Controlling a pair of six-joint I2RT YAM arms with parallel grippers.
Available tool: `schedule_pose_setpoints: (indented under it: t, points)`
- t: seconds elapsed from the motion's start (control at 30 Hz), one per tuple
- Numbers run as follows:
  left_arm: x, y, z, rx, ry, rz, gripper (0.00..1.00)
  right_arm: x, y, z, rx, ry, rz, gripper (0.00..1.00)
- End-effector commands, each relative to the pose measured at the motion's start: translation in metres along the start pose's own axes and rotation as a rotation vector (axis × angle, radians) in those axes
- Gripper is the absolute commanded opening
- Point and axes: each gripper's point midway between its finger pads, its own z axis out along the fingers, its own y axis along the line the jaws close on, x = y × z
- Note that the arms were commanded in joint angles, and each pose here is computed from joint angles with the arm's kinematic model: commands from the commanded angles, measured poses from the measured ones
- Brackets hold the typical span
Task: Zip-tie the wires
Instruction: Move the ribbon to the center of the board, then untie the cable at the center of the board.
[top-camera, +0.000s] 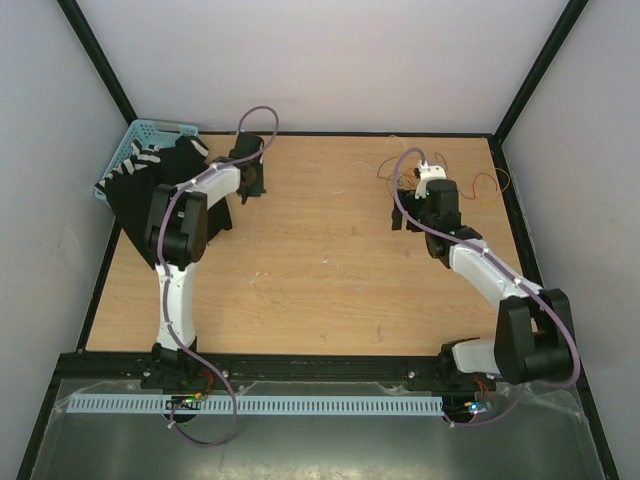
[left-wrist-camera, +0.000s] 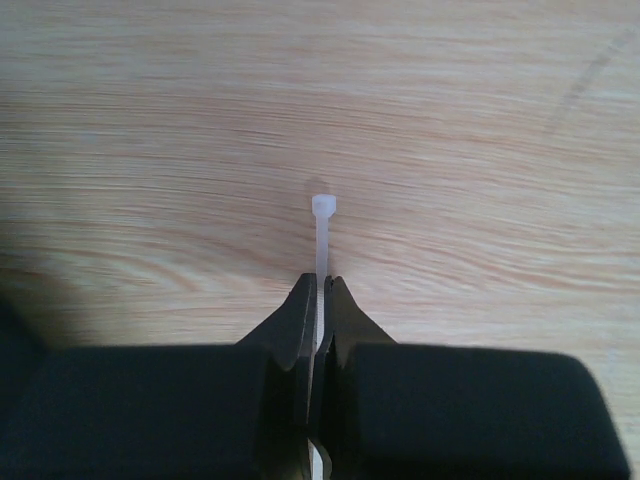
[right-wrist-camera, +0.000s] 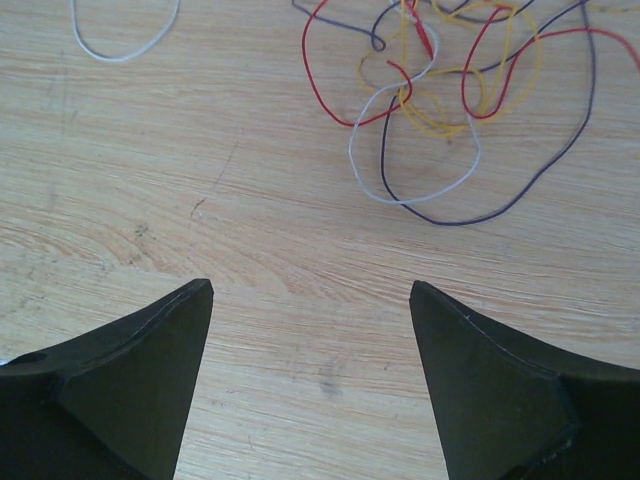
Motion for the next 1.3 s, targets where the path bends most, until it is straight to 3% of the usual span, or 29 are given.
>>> schedule_pose_setpoints:
  t: [0.0,0.3,0.67,0.8,0.93,1.07,1.13,1.27]
  points:
    - [-0.011,0.014,-0.004,-0.020,0.006,0.010,0.03,-0.005,0.006,0.025,-0.022,0.001,0.008,0.90]
    - [-0.045,0.026,-0.036,-0.003,-0.079,-0.022,0.49,-0.020,0.012,0.098,-0.035,0.058,-0.023,0.80]
    - [-0.060,-0.001,-0.123,0.183,-0.180,-0.048,0.80,-0.016,0.012,0.157,-0.024,0.092,-0.040,0.77]
    - [-0.057,-0.018,-0.161,0.298,-0.215,-0.073,0.85,-0.014,0.016,0.178,-0.039,0.103,-0.031,0.70]
    - [-0.058,-0.024,-0.199,0.364,-0.281,-0.082,0.90,-0.012,0.025,0.183,-0.084,0.139,-0.031,0.54]
    - [-0.061,-0.027,-0.234,0.405,-0.354,-0.078,0.92,-0.021,0.032,0.170,-0.124,0.123,-0.025,0.14]
    - [-0.061,-0.031,-0.249,0.436,-0.376,-0.070,0.92,-0.039,0.034,0.156,-0.132,0.093,-0.028,0.00]
    - [-0.064,-0.046,-0.288,0.550,-0.429,-0.027,0.92,-0.100,0.040,0.115,-0.152,-0.016,-0.048,0.00]
